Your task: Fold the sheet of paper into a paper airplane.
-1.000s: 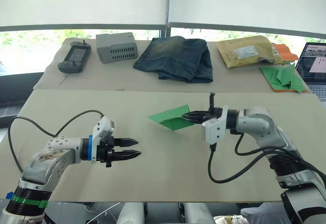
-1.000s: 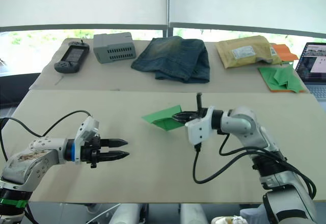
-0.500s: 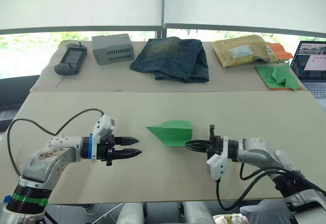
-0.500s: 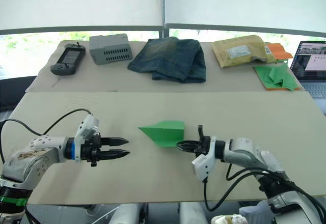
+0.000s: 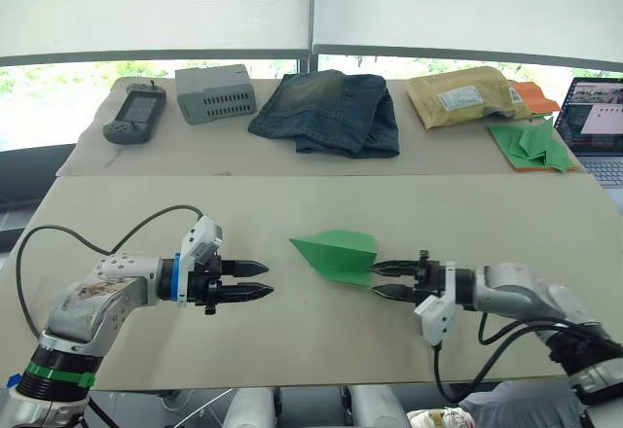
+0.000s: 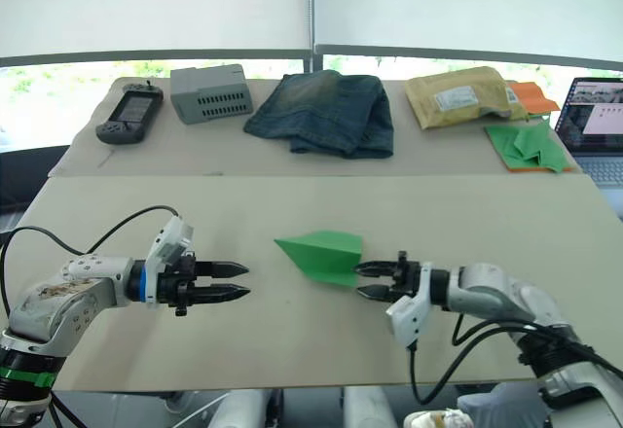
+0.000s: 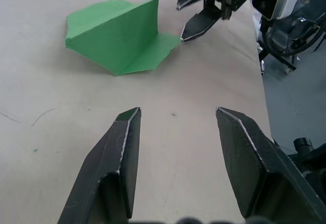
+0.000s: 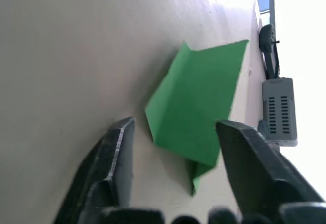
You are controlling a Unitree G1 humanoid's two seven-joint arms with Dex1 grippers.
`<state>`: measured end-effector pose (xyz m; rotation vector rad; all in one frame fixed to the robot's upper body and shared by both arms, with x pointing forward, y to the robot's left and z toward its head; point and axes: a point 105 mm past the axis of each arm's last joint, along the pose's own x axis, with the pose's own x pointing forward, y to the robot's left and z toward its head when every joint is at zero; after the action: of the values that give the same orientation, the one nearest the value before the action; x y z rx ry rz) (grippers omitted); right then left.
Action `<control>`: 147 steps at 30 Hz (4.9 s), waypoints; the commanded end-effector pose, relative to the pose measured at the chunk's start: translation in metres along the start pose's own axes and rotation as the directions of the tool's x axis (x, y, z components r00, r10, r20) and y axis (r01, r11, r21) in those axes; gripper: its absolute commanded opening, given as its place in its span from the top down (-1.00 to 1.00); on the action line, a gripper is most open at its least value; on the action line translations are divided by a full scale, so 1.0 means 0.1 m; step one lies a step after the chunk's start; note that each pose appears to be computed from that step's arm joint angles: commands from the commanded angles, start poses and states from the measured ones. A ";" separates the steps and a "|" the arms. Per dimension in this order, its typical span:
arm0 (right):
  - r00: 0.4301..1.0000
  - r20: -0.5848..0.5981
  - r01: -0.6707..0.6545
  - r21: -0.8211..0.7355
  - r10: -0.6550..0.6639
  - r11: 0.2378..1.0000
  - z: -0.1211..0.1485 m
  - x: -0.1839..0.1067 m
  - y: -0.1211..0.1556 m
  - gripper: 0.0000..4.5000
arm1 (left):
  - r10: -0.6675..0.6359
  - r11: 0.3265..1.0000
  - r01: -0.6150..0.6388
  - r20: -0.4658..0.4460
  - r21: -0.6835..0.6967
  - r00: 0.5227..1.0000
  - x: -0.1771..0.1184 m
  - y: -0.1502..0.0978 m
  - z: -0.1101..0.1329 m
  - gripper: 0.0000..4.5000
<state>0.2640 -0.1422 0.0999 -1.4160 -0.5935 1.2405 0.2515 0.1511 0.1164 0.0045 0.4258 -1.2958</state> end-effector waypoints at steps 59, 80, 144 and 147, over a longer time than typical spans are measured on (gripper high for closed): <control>0.979 0.157 -0.180 0.964 0.128 0.194 0.28 0.59 -0.47 0.98 | 0.038 0.995 -0.042 0.045 0.090 0.998 0.03 0.17 0.20 -0.10; 0.971 0.050 -0.099 0.974 0.232 0.205 0.60 0.54 -0.05 0.98 | -0.038 0.992 0.033 0.041 0.120 0.998 0.11 0.18 0.32 -0.10; 0.955 -0.297 0.245 0.783 -0.002 0.572 -0.35 0.47 -1.03 1.00 | 0.127 0.992 -0.127 -0.011 0.014 0.992 1.11 0.02 -0.05 0.97; 0.966 -0.256 0.194 0.800 0.032 0.567 -0.40 0.59 -1.00 1.00 | 0.141 0.990 -0.141 -0.041 0.000 0.989 1.11 0.03 -0.12 0.97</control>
<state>0.3451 -0.0827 0.1586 -0.6639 0.1692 1.0017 0.2747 0.0516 0.0696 0.0433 0.4532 -1.1610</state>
